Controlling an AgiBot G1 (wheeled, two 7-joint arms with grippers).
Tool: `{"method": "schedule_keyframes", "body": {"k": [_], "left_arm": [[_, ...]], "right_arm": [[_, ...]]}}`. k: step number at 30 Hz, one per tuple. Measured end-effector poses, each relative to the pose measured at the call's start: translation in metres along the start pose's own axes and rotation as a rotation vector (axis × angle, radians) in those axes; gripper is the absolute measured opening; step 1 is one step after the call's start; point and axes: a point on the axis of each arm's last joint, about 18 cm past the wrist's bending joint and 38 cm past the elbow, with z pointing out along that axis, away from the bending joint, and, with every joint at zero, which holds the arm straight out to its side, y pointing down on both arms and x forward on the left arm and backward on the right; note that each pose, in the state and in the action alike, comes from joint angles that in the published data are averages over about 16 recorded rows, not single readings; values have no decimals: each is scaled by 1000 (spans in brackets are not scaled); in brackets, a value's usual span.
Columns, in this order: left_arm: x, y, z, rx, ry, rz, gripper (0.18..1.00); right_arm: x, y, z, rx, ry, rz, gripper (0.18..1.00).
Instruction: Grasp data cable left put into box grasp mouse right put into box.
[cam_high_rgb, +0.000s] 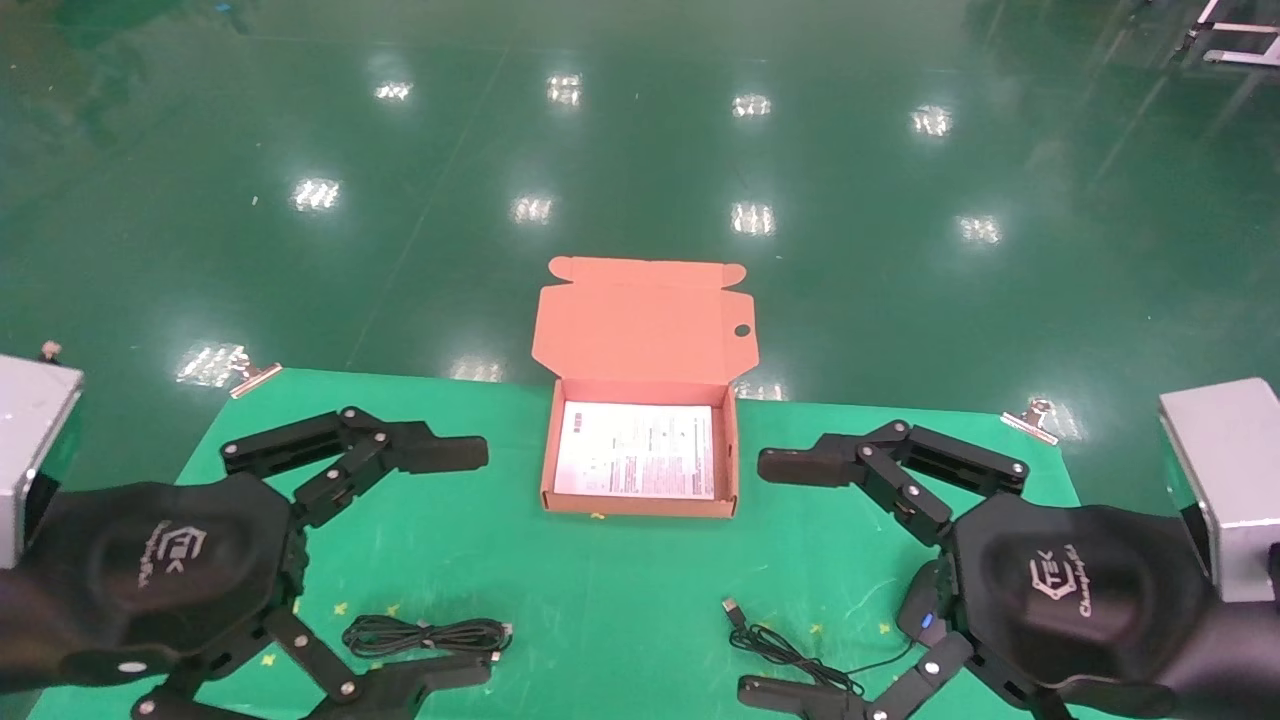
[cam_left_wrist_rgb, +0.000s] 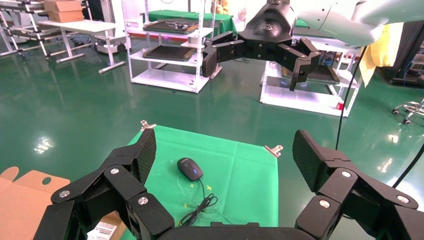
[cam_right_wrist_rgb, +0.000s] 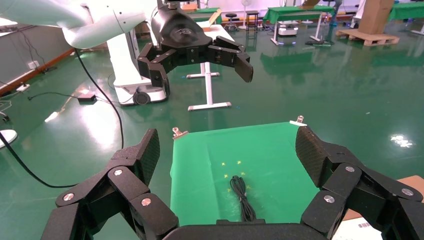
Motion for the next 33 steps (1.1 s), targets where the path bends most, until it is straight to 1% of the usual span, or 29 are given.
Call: {"method": "schedule_keyframes", "body": {"k": [33], "left_arm": [[0, 0, 1, -3, 1, 0, 1001]], "right_arm": [[0, 0, 0, -1, -1, -2, 1000]]}}
